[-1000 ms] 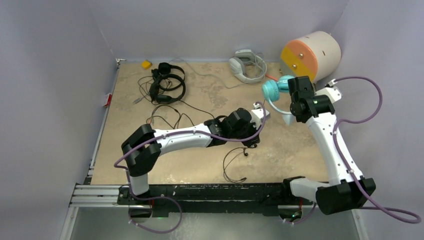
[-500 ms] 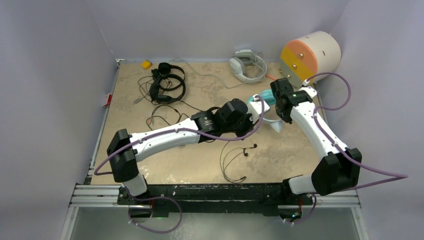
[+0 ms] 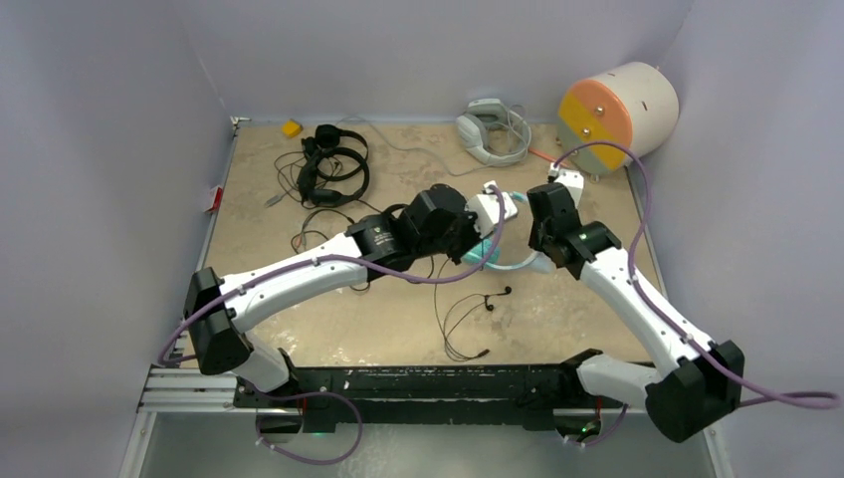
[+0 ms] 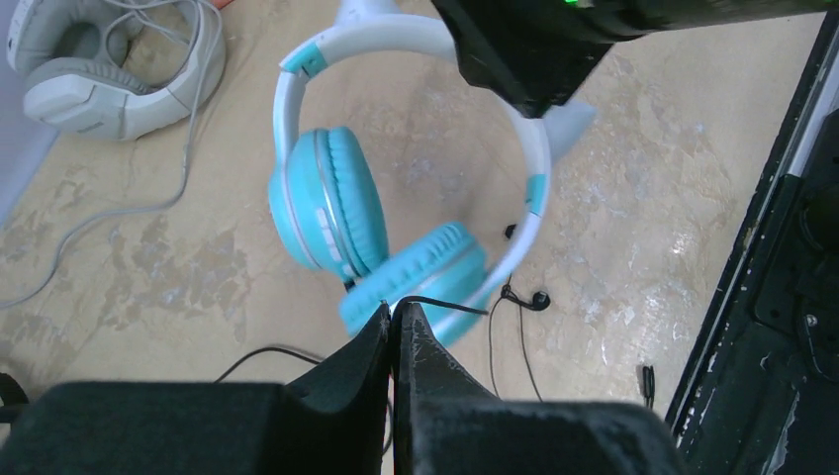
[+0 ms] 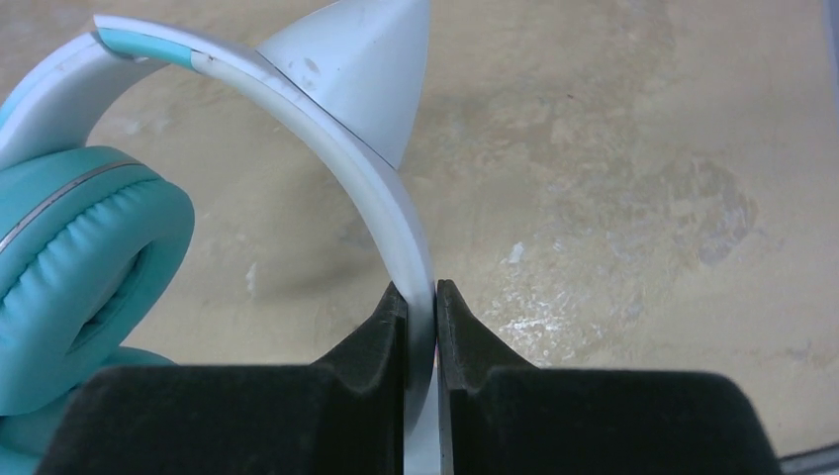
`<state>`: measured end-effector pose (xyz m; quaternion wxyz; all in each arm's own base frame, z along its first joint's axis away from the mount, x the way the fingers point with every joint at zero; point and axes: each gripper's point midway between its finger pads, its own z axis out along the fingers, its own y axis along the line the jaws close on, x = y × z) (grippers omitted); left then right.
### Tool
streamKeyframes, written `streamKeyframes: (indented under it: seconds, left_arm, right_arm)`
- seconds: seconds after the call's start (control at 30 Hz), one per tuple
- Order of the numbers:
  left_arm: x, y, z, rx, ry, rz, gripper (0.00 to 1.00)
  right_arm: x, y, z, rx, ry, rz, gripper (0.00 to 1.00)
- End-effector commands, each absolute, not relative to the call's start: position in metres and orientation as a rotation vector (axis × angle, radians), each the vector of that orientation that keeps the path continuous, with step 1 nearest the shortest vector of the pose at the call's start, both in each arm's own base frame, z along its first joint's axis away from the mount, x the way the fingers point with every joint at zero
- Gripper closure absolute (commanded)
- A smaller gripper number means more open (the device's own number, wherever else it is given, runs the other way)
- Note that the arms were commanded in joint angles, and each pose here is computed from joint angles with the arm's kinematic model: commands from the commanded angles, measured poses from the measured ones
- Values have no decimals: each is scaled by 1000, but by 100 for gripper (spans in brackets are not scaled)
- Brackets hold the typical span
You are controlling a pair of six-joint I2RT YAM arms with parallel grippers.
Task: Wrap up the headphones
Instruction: Wrap the headphones cable around the headphones.
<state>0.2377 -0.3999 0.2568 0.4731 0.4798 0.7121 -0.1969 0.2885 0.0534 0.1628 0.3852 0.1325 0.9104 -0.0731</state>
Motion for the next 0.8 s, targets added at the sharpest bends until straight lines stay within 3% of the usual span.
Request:
streamKeyframes:
  seconds: [0.0,0.17,0.47,0.77]
  left_arm:
    - [248,-393,283,1156,1646,-547,100]
    - [251,-393,280,1188,1608,-571,100]
    - [257,-390,278,1194,1593,-585,100]
    - [293,-364,273,1049,1681,-466,100]
  right_arm:
    - [295,87,193,29,2234,21,100]
    - [279,118,196,-141,2283,179,100]
    - [259,136,186,-305,2334,161,100]
    - [245,144,181,-367,2378,174,100]
